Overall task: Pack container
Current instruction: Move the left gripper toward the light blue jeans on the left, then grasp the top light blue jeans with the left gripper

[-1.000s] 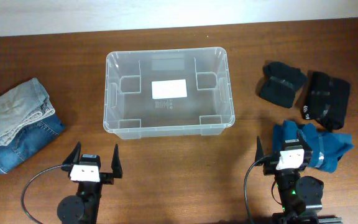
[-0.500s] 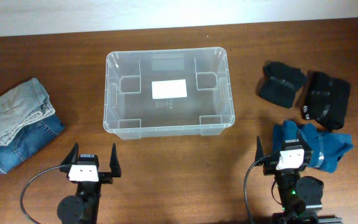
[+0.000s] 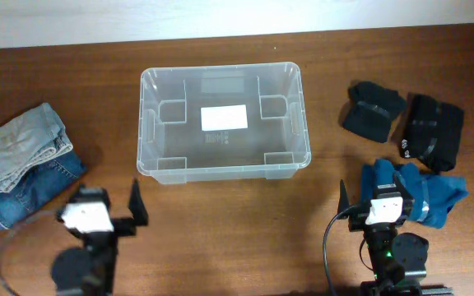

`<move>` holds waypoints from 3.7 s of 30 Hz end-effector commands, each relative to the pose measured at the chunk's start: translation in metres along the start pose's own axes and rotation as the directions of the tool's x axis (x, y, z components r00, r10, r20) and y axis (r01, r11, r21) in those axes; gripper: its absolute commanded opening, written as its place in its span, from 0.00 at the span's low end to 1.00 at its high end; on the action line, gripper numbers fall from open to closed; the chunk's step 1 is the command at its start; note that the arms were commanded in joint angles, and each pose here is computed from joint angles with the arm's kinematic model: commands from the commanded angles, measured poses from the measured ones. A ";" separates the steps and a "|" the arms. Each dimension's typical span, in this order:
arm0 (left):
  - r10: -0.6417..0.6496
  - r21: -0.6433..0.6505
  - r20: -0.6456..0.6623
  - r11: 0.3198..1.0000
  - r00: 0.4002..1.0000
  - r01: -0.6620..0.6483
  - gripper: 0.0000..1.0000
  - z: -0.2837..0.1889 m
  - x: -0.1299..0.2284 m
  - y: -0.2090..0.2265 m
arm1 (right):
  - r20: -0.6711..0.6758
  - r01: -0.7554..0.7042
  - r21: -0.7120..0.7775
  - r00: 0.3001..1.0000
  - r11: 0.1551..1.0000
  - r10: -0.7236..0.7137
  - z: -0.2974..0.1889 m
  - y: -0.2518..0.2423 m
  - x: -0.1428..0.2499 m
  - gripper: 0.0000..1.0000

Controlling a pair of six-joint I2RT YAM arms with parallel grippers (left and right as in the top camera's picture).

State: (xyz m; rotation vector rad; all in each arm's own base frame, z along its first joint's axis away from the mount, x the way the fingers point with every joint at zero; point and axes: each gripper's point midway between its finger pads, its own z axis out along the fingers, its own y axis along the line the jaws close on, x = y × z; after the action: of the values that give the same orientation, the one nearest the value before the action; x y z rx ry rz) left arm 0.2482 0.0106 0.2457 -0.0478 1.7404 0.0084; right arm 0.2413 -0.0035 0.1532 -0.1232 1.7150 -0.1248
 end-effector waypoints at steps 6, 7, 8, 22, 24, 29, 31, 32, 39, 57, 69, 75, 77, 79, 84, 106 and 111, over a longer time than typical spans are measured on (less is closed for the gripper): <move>-0.056 -0.030 -0.372 0.998 0.927 0.048 0.99 0.064 -0.095 0.003 | -0.002 -0.007 0.020 1.000 1.000 0.007 0.000 -0.004 0.002 0.98; -0.058 -0.006 -0.414 0.998 0.908 0.061 0.99 0.073 -0.098 -0.002 | -0.002 -0.006 0.020 1.000 1.000 0.006 0.000 -0.004 0.002 0.98; -0.059 0.016 -0.446 0.997 0.893 0.074 0.99 0.076 -0.096 -0.007 | -0.002 -0.007 0.020 1.000 1.000 0.007 0.000 -0.004 0.002 0.98; -0.889 -0.848 -0.169 0.351 0.425 0.397 0.99 0.090 0.028 0.166 | -0.002 -0.006 0.020 1.000 1.000 0.006 0.000 -0.004 0.003 0.98; -0.915 -0.862 -0.103 0.278 0.391 0.424 0.99 0.085 0.036 0.179 | -0.002 -0.007 0.020 1.000 1.000 0.007 0.000 -0.004 0.003 0.98; -0.946 -0.823 0.016 0.172 0.325 0.541 0.99 0.096 0.067 0.205 | -0.002 -0.006 0.020 1.000 1.000 0.006 0.000 -0.004 0.002 0.98; -0.945 -0.823 0.083 0.114 0.317 0.556 0.99 0.099 0.084 0.211 | -0.002 -0.006 0.020 1.000 1.000 0.006 0.000 -0.004 0.002 0.98; -0.940 -0.817 0.104 0.105 0.324 0.567 0.99 0.101 0.090 0.214 | -0.002 -0.006 0.020 1.000 1.000 0.006 0.000 -0.004 0.002 0.98; -0.920 -0.775 0.143 0.125 0.366 0.619 0.98 0.115 0.119 0.223 | -0.002 -0.006 0.020 1.000 1.000 0.006 0.000 -0.004 0.002 0.98; -0.946 -0.641 0.066 0.203 0.317 0.740 0.92 0.178 0.141 0.222 | -0.002 -0.007 0.020 1.000 1.000 0.007 0.000 -0.004 0.002 0.98; -0.908 -0.550 0.024 0.337 0.417 0.765 0.90 0.175 0.090 0.215 | -0.002 -0.007 0.020 1.000 1.000 0.007 0.000 -0.004 0.002 0.98; -0.891 -0.582 0.049 0.342 0.452 0.738 0.90 0.170 0.090 0.223 | -0.002 -0.007 0.020 1.000 1.000 0.007 0.000 -0.004 0.002 0.98; -0.886 -0.608 0.063 0.330 0.459 0.722 0.90 0.166 0.094 0.227 | -0.002 -0.007 0.020 1.000 1.000 0.007 0.000 -0.004 0.002 0.98; -0.888 -0.628 0.062 0.320 0.455 0.710 0.90 0.162 0.099 0.228 | -0.002 -0.006 0.020 1.000 1.000 0.006 0.000 -0.004 0.003 0.98; -0.853 -0.698 0.206 0.215 0.479 0.683 0.90 0.147 0.101 0.252 | -0.002 -0.006 0.020 1.000 1.000 0.006 0.000 -0.004 0.002 0.98; -0.773 -0.768 0.320 0.127 0.547 0.628 0.12 0.146 0.140 0.297 | -0.002 -0.007 0.020 1.000 1.000 0.007 0.000 -0.004 0.002 0.98; -0.793 -0.780 0.269 0.154 0.547 0.607 0.01 0.147 0.147 0.293 | -0.002 -0.007 0.020 1.000 1.000 0.007 0.000 -0.004 0.003 0.98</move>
State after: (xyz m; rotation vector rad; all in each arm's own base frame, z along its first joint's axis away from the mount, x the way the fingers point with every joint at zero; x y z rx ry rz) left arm 0.3587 0.3040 0.0797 -1.6892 1.5433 0.1138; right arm 0.2413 -0.0041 0.1539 -0.1208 1.7115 -0.1283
